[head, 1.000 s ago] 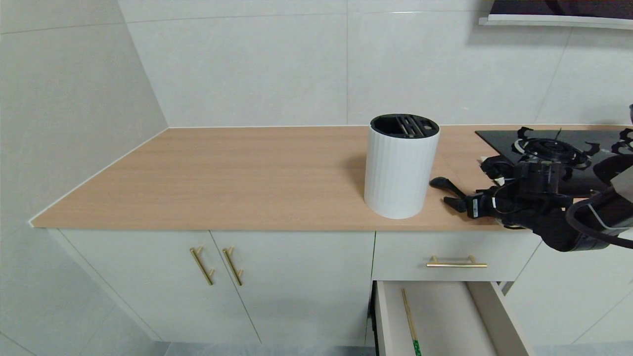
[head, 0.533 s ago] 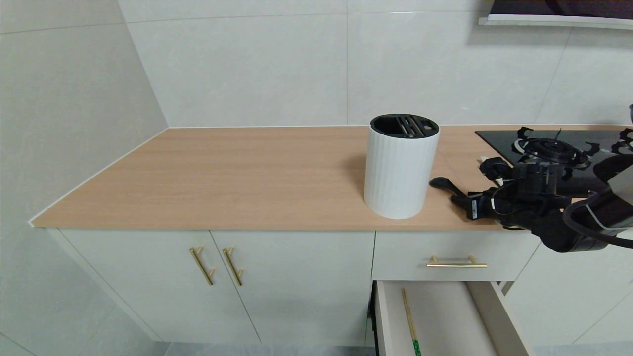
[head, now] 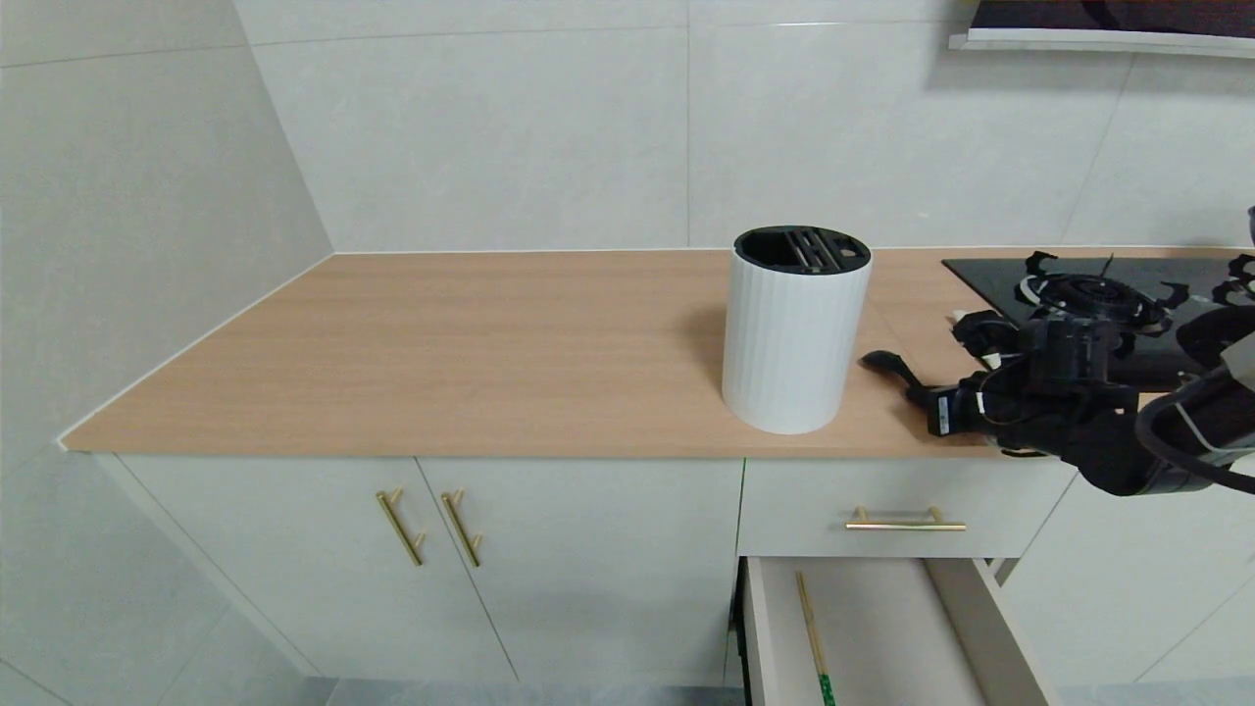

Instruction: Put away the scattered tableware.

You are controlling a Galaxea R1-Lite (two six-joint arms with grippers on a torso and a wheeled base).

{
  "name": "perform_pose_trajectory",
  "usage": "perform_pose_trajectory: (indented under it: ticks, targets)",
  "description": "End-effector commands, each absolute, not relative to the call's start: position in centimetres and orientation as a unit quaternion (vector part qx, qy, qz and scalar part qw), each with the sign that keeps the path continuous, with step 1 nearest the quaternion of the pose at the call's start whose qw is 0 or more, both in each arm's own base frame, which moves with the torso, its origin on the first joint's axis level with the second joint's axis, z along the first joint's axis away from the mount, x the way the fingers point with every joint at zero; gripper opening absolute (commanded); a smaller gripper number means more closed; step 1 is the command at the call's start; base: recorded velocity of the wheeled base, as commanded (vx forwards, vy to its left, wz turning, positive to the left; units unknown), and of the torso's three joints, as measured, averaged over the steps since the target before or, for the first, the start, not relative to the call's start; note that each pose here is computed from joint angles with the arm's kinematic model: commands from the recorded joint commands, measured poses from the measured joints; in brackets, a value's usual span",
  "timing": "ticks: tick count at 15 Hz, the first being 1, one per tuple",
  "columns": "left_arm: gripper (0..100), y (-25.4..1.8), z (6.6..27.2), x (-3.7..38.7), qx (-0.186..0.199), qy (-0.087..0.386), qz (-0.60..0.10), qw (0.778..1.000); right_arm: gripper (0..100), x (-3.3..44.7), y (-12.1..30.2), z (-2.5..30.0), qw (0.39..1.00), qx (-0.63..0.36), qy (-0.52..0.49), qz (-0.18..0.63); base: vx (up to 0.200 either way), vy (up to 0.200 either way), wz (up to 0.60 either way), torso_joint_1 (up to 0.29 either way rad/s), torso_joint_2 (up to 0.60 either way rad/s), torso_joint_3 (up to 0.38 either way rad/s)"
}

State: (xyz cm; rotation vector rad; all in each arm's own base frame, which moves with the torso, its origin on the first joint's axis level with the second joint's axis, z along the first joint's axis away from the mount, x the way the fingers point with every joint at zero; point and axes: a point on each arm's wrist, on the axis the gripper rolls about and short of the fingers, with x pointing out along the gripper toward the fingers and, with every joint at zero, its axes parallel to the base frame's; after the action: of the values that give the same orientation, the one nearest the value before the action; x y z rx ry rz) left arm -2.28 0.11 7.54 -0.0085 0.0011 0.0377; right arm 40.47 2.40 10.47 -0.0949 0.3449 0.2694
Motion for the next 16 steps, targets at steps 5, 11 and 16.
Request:
perform_pose_trajectory:
  ticks: [5, 11, 16]
  targets:
    - [100, 0.1, 7.5, -2.3, -0.005, 0.001, 0.019, 1.0, 0, 33.7, 4.8, 19.6, 0.961, 0.018, 0.229, 0.154, 0.0, 0.0, 0.0, 0.0, 0.0, 0.0]
    - [100, 0.1, 7.5, -2.3, -0.005, 0.001, 0.019, 1.0, 0, 24.4, 6.3, 26.2, 0.932, 0.059, 0.31, 0.177, 0.0, 0.0, 0.0, 0.0, 0.0, 0.0]
    - [100, 0.1, 7.5, -2.3, -0.005, 0.001, 0.019, 1.0, 0, 20.7, 5.5, 24.4, 0.921, 0.057, 0.345, 0.173, 0.0, 0.0, 0.0, 0.0, 0.0, 0.0]
